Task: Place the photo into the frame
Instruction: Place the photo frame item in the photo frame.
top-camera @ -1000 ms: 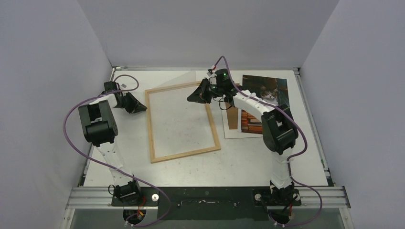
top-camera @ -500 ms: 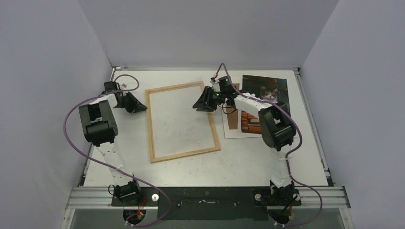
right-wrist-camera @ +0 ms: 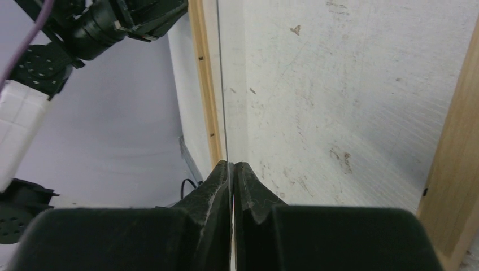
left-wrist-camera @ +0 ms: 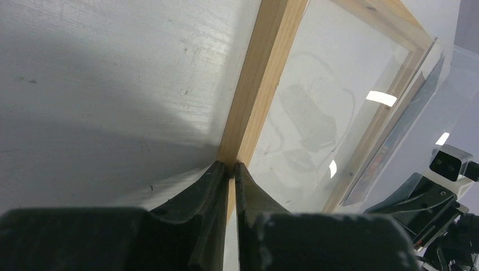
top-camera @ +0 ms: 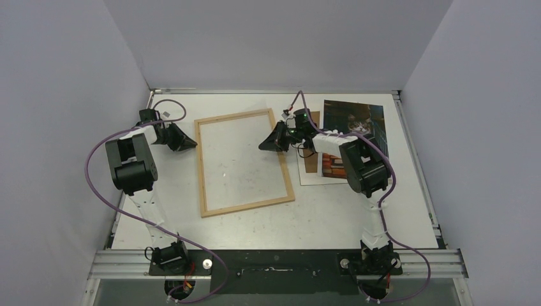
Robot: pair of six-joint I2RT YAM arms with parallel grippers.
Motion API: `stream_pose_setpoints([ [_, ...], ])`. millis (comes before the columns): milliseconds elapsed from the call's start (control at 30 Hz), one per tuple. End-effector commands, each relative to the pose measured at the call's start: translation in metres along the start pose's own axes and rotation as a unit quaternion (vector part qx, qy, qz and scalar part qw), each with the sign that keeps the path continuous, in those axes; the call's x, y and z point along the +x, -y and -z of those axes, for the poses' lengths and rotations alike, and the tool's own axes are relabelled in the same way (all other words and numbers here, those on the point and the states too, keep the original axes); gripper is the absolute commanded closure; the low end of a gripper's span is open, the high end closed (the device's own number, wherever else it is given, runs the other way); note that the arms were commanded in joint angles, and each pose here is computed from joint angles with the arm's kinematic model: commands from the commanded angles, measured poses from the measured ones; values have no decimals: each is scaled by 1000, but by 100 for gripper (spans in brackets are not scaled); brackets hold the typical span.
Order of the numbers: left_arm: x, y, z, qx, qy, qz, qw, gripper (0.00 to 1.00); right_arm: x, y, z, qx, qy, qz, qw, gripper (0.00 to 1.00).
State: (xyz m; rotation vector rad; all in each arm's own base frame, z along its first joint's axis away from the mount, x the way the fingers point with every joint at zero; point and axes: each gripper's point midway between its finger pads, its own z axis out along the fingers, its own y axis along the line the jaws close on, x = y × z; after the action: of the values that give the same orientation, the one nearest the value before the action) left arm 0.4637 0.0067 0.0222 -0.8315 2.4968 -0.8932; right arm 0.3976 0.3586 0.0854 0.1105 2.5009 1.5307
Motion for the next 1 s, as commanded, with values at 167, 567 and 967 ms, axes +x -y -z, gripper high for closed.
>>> stream_pose_setpoints([
  [167,20,-14,-22,-19,-11,-34,999,91,-23,-75,11,-163,24,-37,986,100],
  [567,27,-20,-25,-38,-23,-40,998,85,3,-97,18,-208,-12,29,978,100],
  [967,32,-27,-28,-46,-30,-40,998,87,-2,-43,2,-137,1,-6,991,100],
])
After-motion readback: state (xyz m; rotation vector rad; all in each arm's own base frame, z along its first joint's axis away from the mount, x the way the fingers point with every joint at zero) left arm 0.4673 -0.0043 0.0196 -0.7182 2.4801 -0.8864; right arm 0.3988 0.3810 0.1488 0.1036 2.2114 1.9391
